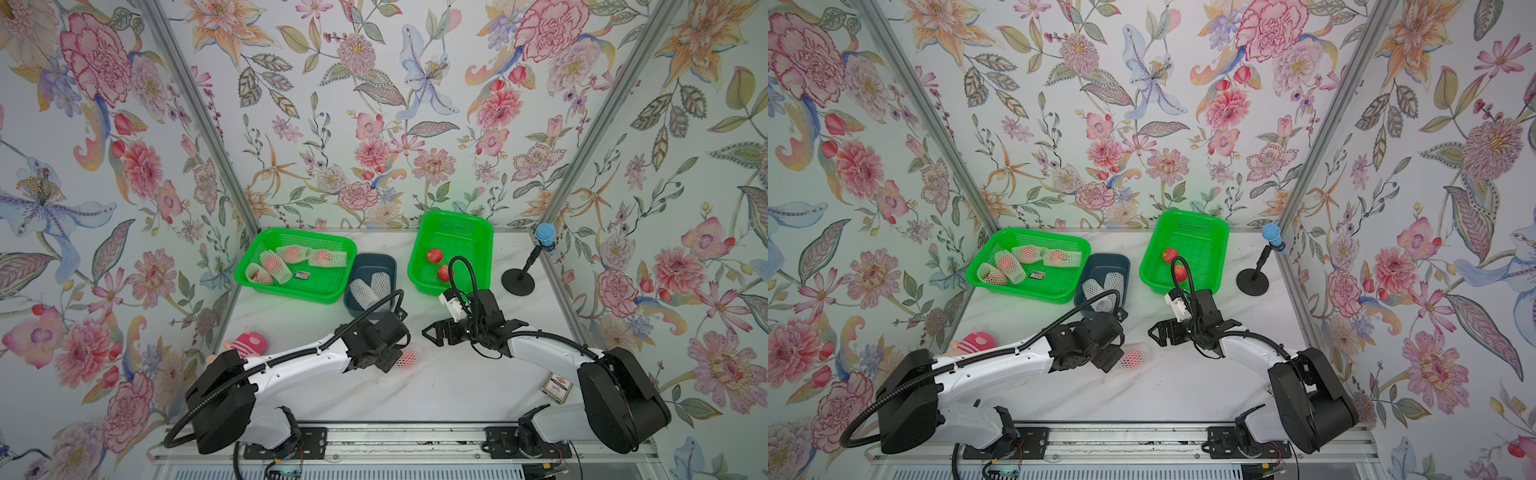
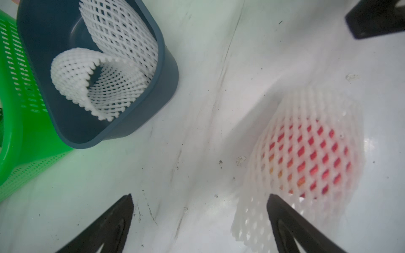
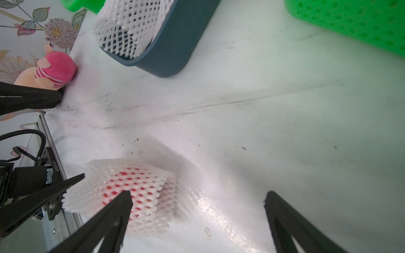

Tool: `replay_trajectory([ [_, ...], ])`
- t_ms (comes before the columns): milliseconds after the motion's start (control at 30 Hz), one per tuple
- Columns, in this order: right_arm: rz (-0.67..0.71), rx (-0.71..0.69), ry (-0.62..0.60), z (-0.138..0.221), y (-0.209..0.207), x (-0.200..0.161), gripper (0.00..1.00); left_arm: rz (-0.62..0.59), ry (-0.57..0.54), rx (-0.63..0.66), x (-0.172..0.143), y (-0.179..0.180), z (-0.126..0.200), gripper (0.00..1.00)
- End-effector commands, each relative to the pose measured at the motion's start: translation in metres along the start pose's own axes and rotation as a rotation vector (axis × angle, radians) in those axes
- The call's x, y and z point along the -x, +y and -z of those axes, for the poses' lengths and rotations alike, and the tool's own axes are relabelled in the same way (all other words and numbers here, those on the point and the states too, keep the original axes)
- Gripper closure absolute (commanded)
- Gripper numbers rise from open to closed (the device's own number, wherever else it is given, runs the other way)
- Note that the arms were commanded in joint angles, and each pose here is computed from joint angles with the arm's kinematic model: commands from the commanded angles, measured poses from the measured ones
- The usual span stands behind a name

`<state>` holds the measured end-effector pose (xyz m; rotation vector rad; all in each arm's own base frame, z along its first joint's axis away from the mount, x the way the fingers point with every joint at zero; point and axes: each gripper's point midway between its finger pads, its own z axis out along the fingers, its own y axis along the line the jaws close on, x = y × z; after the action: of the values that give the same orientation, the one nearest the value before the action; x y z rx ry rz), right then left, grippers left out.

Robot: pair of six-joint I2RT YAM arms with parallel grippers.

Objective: Remove foam nets from apples
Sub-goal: Remove the foam net from the apple.

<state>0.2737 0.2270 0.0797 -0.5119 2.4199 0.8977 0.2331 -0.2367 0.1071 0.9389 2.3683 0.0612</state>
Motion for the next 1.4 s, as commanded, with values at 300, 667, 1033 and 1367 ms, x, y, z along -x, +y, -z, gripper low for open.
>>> replay_trajectory([
  [300,0.042,0.096,0.037,-0.014,0.014,-0.007,0.36,0.021,-0.071,-0.295,-0.005,-0.032,0.018,0.02],
  [667,0.038,0.106,0.099,-0.030,0.012,-0.032,0.57,0.070,-0.031,-0.392,-0.025,-0.056,-0.002,0.48],
  [1033,0.077,0.156,0.146,-0.031,0.026,-0.050,0.65,0.093,0.004,-0.389,-0.036,-0.063,-0.014,0.66],
  [1367,0.164,0.218,0.169,-0.027,0.051,-0.059,0.65,0.134,0.078,-0.303,-0.061,-0.056,-0.034,0.67],
])
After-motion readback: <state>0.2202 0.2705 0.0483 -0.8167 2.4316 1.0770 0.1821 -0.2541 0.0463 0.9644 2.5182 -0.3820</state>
